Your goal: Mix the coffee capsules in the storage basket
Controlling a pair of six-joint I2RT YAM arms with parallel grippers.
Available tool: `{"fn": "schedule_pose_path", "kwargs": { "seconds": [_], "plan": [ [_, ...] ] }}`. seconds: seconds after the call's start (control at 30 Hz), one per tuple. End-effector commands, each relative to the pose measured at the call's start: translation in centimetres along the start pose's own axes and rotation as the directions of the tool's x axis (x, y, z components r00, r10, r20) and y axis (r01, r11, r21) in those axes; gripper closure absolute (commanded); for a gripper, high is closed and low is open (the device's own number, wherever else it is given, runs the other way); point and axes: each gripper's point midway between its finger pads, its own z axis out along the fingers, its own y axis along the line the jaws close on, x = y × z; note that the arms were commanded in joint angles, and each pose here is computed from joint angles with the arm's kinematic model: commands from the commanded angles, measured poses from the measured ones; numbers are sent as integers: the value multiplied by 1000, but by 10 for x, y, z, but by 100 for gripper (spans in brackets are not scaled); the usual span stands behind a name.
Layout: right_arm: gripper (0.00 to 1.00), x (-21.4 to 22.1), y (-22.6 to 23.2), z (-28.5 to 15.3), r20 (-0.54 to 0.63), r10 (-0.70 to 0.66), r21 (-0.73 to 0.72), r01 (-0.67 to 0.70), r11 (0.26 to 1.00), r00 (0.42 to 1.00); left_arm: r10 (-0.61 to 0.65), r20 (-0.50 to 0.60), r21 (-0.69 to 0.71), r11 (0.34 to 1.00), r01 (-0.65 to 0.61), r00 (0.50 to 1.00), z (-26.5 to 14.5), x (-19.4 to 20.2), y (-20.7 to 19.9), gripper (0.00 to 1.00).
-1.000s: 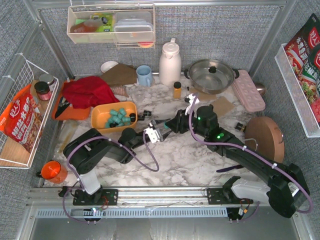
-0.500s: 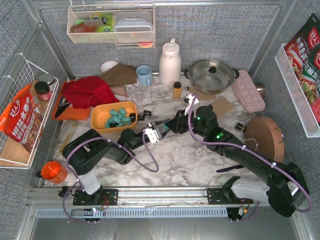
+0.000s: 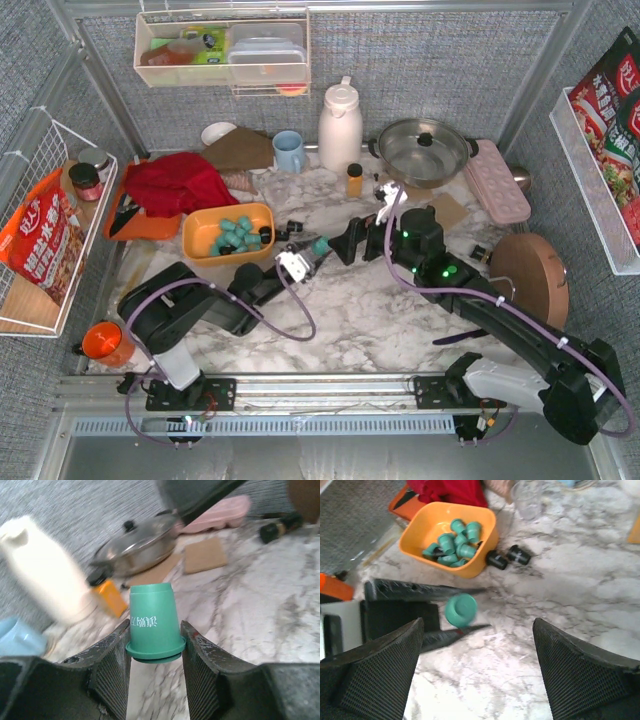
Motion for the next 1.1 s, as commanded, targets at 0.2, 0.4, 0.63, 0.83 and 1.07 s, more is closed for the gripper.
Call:
{"fn": "schedule_pose_path", "kwargs": {
  "seconds": [0.2, 0.4, 0.63, 0.83, 1.07],
  "plan": [
    [11, 2, -47, 34, -74, -210, 177, 220, 959, 975, -412, -107, -652, 716, 249, 905, -87, 47, 111, 55],
    [9, 34, -30, 102, -166, -563, -219, 526, 822, 810, -610, -160, -829, 510, 230, 776, -123, 72, 155, 52],
    [10, 69, -31, 153, -141, -751, -582, 560, 590, 645, -712, -152, -896, 392, 208, 685, -141, 95, 179, 37],
    [21, 87, -59, 192, -139, -778, -649, 537, 539, 612, -711, -109, -918, 340, 205, 694, -149, 88, 196, 2],
    [29, 92, -81, 218, -137, -812, -646, 570, 508, 568, -714, -44, -899, 334, 284, 699, -143, 45, 199, 1]
  ]
}}
